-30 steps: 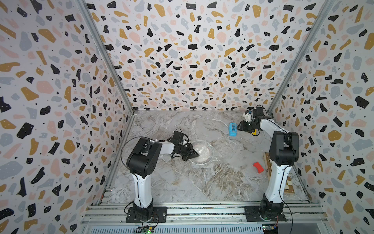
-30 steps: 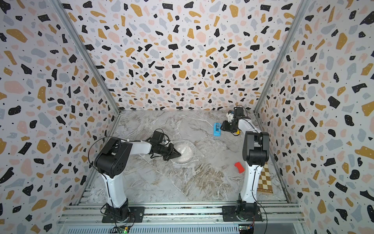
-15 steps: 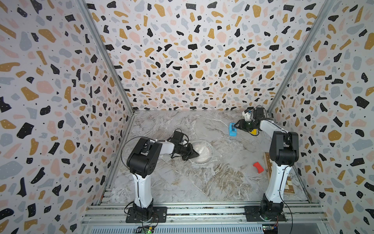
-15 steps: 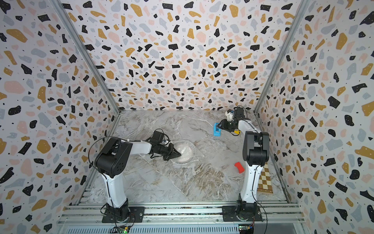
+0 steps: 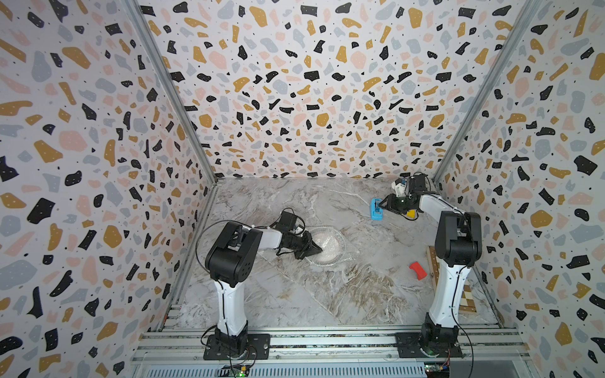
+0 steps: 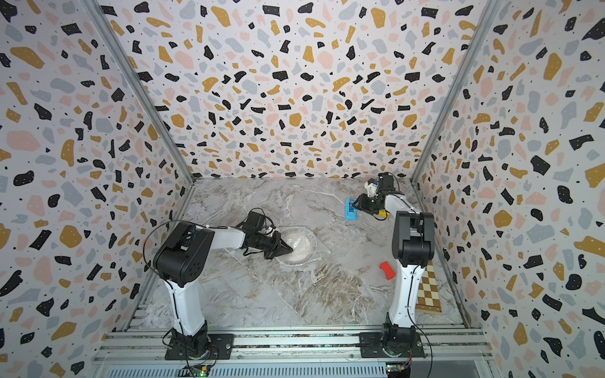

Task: Wrap dinner plates in bubble wrap
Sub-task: Pull the tape from the tape cutter.

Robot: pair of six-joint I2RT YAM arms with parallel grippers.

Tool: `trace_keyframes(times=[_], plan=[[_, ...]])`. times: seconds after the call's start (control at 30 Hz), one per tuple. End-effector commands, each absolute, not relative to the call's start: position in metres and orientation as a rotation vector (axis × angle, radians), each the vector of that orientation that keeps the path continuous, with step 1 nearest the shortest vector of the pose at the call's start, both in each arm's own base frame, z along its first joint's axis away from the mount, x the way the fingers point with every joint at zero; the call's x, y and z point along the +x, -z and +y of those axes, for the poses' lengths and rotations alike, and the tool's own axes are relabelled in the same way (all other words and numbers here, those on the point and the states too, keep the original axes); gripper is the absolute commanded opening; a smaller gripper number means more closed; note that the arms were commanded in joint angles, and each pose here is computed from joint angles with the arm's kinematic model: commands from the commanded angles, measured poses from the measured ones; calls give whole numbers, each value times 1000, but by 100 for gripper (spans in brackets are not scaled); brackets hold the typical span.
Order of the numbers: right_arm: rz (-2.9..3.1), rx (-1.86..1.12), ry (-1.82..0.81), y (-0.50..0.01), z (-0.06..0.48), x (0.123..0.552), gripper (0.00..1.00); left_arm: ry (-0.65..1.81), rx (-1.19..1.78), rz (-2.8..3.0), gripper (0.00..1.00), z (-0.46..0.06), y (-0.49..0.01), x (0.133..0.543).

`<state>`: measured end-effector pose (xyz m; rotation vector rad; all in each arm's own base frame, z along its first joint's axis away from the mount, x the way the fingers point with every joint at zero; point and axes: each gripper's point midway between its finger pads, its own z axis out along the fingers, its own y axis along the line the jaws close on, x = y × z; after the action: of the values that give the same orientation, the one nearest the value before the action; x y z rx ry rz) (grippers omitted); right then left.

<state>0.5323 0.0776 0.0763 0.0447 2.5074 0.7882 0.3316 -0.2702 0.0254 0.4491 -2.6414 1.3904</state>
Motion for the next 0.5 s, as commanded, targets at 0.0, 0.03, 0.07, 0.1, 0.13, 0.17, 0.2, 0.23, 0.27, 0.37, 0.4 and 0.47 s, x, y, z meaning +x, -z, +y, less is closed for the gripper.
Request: trace_keyframes(times=[0.0, 0.03, 0.07, 0.1, 0.13, 0.17, 0.2, 0.23, 0.27, 0.37, 0.4, 0.47], plan=[[2504, 50, -799, -78, 78, 533, 39, -1075, 627, -2705, 11, -242, 35, 317], [2504, 49, -801, -77, 78, 533, 39, -1075, 627, -2705, 11, -242, 35, 317], [2507, 50, -804, -76, 79, 533, 37, -1074, 628, -2704, 11, -242, 35, 317], [2505, 49, -805, -75, 78, 533, 35, -1074, 627, -2704, 11, -242, 35, 317], [2504, 49, -808, -75, 79, 534, 33, -1075, 627, -2705, 11, -242, 35, 317], [2504, 48, -810, -75, 79, 534, 30, -1075, 627, -2703, 11, -242, 35, 317], [2503, 48, -811, -75, 79, 534, 28, -1074, 628, -2703, 11, -242, 35, 317], [2503, 49, -812, -75, 80, 534, 27, -1072, 628, -2703, 11, -242, 36, 317], [2503, 49, -812, -75, 79, 535, 25, -1073, 627, -2702, 11, -242, 36, 317], [2499, 45, -816, -77, 80, 536, 21, -1074, 627, -2702, 11, -242, 36, 318], [2501, 47, -816, -76, 79, 536, 19, -1072, 627, -2702, 11, -243, 36, 318], [2497, 41, -816, -79, 79, 536, 14, -1073, 628, -2702, 11, -242, 36, 318]])
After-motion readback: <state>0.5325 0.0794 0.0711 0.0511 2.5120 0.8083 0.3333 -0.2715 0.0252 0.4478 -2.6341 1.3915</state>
